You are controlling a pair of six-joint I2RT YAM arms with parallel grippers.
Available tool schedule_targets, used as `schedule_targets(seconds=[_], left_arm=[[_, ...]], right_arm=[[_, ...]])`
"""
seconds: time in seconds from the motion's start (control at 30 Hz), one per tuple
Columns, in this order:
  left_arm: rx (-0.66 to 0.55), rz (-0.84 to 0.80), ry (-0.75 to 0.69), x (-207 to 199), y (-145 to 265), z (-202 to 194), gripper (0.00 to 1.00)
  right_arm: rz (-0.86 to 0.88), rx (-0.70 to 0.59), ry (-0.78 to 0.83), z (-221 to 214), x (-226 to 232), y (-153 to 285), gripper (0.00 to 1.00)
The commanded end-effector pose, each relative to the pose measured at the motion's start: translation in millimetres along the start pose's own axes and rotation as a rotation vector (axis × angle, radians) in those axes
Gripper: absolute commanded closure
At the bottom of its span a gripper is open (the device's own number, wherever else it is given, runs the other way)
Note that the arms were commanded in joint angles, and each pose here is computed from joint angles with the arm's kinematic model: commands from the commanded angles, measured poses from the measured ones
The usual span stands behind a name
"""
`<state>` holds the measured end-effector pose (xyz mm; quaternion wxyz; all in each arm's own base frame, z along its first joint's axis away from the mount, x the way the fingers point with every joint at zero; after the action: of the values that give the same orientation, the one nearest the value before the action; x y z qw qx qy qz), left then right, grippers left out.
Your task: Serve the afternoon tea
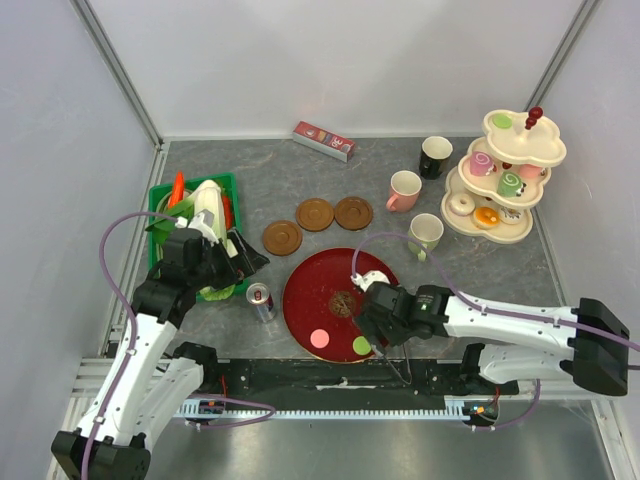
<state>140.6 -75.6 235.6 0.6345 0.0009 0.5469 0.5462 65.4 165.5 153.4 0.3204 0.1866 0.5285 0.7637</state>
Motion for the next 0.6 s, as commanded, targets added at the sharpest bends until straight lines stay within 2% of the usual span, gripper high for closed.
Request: schedule_targets(seconds=[0.0, 0.57], left_arm=[[0.003, -0.031, 0.002, -2.5, -2.3, -0.1, 0.02], [0.005, -0.017, 0.008, 2.2, -6.8, -1.8, 0.02]], right_arm=[[-0.104, -0.007, 0.029, 5.1, -0.8, -3.0, 0.02], [-0.266, -0.021, 0.014, 15.3, 7.9, -21.8, 0.03]])
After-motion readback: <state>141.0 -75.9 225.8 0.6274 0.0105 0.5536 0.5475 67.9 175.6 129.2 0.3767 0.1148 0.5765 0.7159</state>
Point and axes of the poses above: each gripper's point midway between its finger pads, its own y axis back along the fingers, its own x axis along the line the jaws close on, z = x × y, the point moved 10 cm from there along y, back along the fingers, and after that the axes turned 11 degrees about y, right-handed, at the moved point
